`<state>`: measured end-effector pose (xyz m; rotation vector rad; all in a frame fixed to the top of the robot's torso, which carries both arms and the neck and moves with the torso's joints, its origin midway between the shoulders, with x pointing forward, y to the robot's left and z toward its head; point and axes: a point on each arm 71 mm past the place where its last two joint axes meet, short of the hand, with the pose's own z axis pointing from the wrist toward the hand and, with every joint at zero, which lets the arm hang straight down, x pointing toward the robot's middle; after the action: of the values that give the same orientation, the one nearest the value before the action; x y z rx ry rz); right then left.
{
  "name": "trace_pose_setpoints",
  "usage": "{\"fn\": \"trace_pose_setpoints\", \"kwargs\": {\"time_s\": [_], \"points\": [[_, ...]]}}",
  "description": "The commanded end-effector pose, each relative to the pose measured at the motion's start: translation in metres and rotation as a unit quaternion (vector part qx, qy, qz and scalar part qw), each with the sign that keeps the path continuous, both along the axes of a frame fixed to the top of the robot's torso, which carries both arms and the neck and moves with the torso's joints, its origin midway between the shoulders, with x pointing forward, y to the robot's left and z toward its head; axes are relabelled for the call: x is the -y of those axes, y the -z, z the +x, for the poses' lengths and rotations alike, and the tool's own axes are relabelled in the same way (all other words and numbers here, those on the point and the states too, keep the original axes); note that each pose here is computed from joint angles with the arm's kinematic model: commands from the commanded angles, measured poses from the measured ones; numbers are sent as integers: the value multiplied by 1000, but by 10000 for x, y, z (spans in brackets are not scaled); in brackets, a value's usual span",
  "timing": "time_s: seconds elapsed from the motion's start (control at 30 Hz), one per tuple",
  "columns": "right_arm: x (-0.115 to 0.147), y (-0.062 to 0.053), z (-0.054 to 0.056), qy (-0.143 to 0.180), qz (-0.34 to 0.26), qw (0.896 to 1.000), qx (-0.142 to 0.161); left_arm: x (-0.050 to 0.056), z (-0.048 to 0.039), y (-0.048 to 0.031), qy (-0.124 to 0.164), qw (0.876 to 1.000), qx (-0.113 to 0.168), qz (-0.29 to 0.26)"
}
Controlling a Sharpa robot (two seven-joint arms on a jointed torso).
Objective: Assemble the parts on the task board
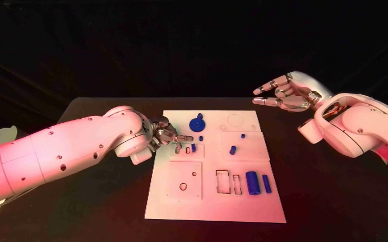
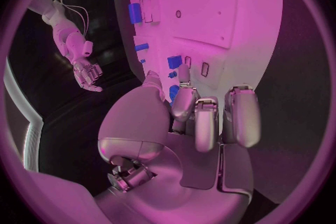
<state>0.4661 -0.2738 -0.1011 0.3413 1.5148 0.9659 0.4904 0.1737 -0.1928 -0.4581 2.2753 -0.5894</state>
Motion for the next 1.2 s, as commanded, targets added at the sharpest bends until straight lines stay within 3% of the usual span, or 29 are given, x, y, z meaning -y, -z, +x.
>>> {"fn": "trace_pose_setpoints", "kwargs": {"time_s": [0.03, 0.5, 1.2], "points": [[-14, 16, 10, -3, -14, 1000, -2, 26, 46, -6, 13, 998, 3, 56], [-26, 46, 45, 1, -28, 1000, -1, 239, 164, -54, 39, 996, 4, 80], [-33, 81, 88, 6, -23, 1000, 3, 431, 259, 10, 64, 990, 18, 126]]}}
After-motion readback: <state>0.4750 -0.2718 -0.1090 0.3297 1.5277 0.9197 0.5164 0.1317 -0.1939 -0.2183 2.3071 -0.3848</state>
